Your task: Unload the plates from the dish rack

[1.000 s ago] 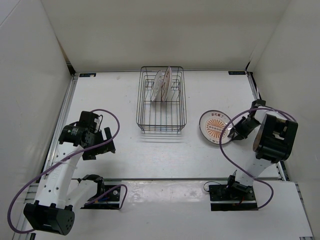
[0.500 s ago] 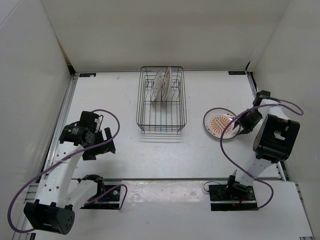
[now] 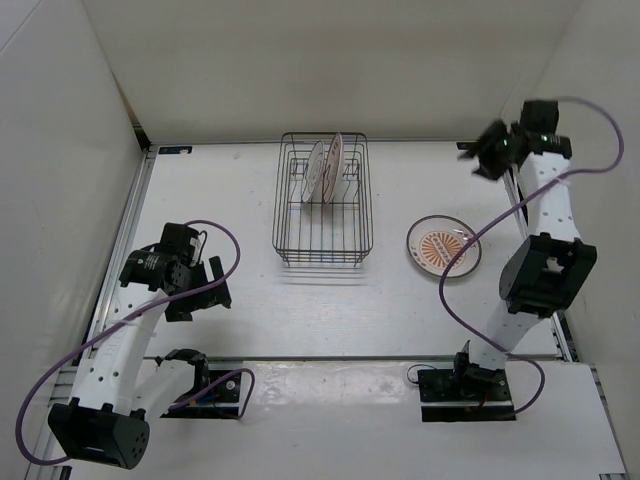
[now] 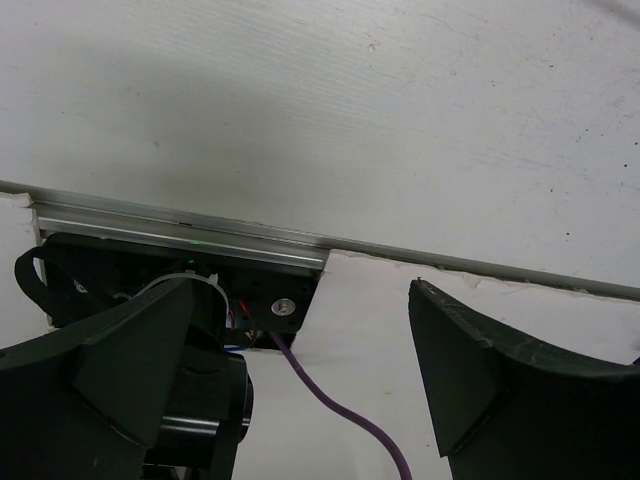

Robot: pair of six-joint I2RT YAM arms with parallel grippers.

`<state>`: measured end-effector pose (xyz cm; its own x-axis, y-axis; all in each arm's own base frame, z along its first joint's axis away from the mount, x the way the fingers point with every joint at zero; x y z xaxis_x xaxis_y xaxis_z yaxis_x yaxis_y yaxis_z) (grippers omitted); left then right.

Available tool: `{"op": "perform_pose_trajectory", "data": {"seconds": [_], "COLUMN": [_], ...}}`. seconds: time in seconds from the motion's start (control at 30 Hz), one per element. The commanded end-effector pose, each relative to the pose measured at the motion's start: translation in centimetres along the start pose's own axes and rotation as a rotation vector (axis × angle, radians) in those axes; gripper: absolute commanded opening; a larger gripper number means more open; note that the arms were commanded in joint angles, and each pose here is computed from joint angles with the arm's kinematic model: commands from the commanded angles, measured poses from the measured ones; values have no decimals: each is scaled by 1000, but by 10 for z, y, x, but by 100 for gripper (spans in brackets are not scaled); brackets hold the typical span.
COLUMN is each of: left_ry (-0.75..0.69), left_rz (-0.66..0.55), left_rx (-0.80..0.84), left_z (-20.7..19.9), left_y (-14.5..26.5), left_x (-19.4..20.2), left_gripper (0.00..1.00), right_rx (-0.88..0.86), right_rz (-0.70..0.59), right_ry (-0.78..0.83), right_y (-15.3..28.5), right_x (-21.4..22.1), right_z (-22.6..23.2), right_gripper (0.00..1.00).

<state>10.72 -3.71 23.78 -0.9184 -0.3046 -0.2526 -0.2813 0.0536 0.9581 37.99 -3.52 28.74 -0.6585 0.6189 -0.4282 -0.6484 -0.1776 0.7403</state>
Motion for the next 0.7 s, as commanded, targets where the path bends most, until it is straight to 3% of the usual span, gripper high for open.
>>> {"op": "perform_pose_trajectory", "data": {"seconds": [0.0, 0.03, 0.07, 0.1, 0.13, 0.2, 0.23, 0.27, 0.3, 0.33, 0.4, 0.57, 0.67], "left_ry": [-3, 0, 4, 12, 13, 25, 26, 28, 26, 28, 20, 14, 4], "left_rz": [-9, -3, -9, -9, -9, -10, -10, -14, -15, -29, -34, -52, -58], "left_rx": [3, 1, 2, 2, 0, -3, -5, -1, -2, -30, -48, -75, -95], "left_z": [-1, 0, 0, 0, 0, 2, 2, 2, 2, 5, 8, 11, 13], "left_y": [-2, -4, -4, -6, -7, -9, -8, -6, -4, -3, -4, -4, -3], "left_x": [-1, 1, -1, 0, 0, -2, -2, -2, -2, -2, 1, 1, 0], "left_gripper": [100, 100, 100, 100, 100, 100, 100, 100, 100, 100, 100, 100, 100], "right_rx": [-285, -276, -389, -425, -415, -406, -339, -350, -317, -273, -243, -138, -166], "right_rz": [-149, -34, -121, -100, -51, -1, 9, -33, 14, -77, -129, -185, -217], "right_ry": [96, 132, 224, 340, 372, 429, 428, 445, 506, 532, 645, 692, 687], "right_y": [20, -22, 6, 0, -44, -59, -77, -57, -83, -83, -78, -103, -102], "right_x": [-30, -9, -15, 20, 31, 75, 86, 89, 119, 117, 124, 134, 135], "right_z": [91, 111, 162, 204, 219, 248, 241, 246, 238, 241, 252, 252, 259], "right_gripper": [58, 58, 58, 58, 58, 58, 58, 58, 58, 60, 61, 63, 64]}}
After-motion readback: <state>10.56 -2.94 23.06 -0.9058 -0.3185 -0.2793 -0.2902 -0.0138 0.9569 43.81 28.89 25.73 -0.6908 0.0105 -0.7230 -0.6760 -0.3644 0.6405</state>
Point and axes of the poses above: each gripper's point midway between its finger pads, its own y axis back along the fingers, its own z axis along the line the jaws close on, x = y × z, the point moved 10 cm from there along y, back along the fingers, and after that the axes turned 1 degree about y, right-handed, at the moved point
